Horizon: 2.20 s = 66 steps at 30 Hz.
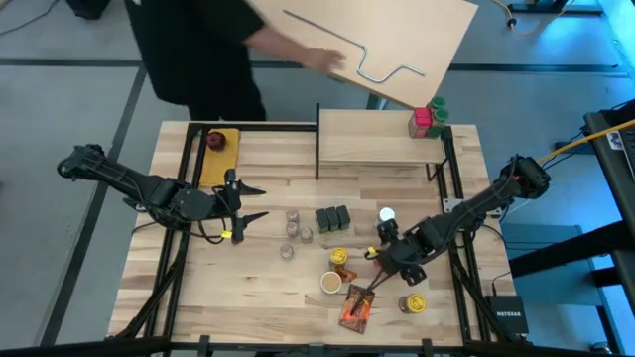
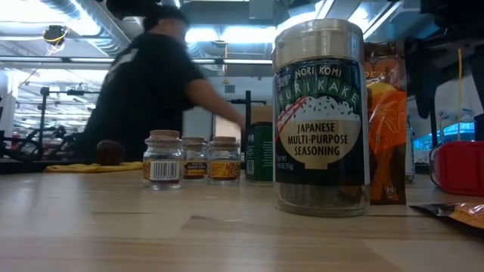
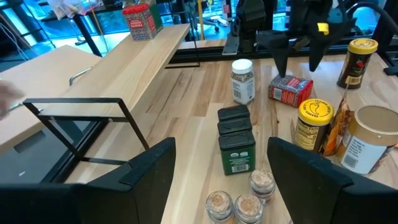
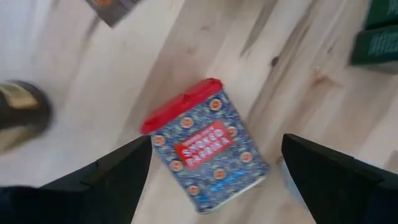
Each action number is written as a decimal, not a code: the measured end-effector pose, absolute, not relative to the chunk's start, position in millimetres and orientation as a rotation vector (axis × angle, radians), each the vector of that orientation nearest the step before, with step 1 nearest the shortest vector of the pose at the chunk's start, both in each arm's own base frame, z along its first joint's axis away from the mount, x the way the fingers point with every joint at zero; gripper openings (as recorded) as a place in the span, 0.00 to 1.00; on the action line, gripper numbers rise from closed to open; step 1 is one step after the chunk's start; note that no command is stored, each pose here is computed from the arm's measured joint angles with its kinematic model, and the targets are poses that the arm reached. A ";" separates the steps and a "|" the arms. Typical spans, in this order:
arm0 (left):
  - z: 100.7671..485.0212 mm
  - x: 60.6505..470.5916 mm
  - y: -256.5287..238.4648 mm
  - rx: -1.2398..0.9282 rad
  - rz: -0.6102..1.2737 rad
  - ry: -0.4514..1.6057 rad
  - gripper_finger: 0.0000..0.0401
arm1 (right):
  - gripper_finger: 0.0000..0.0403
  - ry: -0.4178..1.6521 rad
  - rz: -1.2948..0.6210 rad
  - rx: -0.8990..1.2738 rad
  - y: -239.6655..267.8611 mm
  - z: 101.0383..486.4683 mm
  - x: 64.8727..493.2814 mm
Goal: Shelf spices
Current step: Put the red seasoning can on the shelf and align it with the other red seasoning can
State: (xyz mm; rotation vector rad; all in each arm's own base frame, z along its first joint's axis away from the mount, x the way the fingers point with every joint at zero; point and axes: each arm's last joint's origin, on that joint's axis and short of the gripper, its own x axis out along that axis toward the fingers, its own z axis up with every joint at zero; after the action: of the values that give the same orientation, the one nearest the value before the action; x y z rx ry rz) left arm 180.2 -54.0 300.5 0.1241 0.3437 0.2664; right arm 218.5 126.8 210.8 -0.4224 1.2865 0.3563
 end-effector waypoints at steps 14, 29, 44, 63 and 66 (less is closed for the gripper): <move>300.9 180.8 -52.6 0.119 0.277 0.340 0.62 | 0.91 1.243 0.412 -0.536 126.2 181.9 209.5; 300.8 181.7 -49.3 0.109 0.296 0.341 0.62 | 0.91 1.283 0.342 -0.419 123.0 168.9 204.5; 300.4 181.5 -49.2 0.107 0.297 0.345 0.62 | 0.91 1.075 0.340 -0.350 132.8 176.2 221.7; 300.4 181.5 -49.2 0.107 0.297 0.344 0.62 | 0.91 1.204 0.299 -0.348 126.8 171.7 211.7; 300.4 181.5 -49.2 0.107 0.297 0.344 0.62 | 0.91 1.250 0.294 -0.365 124.4 170.4 207.8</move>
State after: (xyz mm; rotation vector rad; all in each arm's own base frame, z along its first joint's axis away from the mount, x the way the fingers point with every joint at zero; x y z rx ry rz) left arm 181.5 -49.2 300.4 0.1069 0.3444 0.2973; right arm 207.8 124.4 170.4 -0.3654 1.2504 0.2939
